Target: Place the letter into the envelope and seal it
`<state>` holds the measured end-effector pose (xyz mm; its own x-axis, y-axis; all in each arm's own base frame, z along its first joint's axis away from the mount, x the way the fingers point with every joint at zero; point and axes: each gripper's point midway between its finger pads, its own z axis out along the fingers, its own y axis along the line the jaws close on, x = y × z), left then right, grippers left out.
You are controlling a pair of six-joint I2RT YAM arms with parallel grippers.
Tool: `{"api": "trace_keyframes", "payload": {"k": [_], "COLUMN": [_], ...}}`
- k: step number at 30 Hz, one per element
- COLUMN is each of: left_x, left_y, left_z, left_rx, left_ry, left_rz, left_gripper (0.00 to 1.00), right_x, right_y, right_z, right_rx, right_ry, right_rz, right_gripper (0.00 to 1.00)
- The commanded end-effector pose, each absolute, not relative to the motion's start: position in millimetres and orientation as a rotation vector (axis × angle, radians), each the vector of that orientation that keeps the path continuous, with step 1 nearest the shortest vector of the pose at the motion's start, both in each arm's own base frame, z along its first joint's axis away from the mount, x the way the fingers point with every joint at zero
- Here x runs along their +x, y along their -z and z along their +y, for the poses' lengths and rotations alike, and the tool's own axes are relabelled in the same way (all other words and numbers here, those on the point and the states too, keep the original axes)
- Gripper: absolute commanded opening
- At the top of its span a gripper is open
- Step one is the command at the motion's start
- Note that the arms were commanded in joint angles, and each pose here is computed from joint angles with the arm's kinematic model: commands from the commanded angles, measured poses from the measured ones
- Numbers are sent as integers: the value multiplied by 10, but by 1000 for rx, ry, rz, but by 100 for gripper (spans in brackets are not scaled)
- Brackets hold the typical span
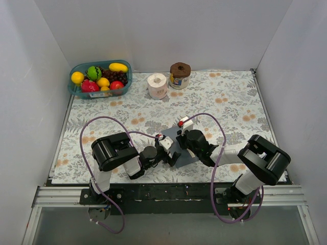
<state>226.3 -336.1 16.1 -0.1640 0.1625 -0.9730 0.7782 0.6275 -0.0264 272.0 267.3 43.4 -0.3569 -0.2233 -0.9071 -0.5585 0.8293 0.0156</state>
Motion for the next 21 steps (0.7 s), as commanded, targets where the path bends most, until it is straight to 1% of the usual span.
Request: {"api": "trace_keyframes", "payload": {"k": [1,10,13,21], "left_x": [1793,1805,1805,1809], "left_y": [902,897,897,892], "left_z": [-2734,-2730,-2730,-2736], "left_rx": [989,982,982,981], "left_ry": [479,475,475,473], "left_rz": [2082,2082,2082,2080], "left_gripper": [92,92,92,92], "right_x": [2608,2648,2629,2422], "right_y": [-281,-233,-235,-198], "right_z": [2543,2386,2424,2708], "right_rx": [-588,-535,-550,-677], "right_ry": [-366,-274,-297,-485], "right_rz": [2002,2036,2038,2045], "right_gripper": [1,1,1,1]}}
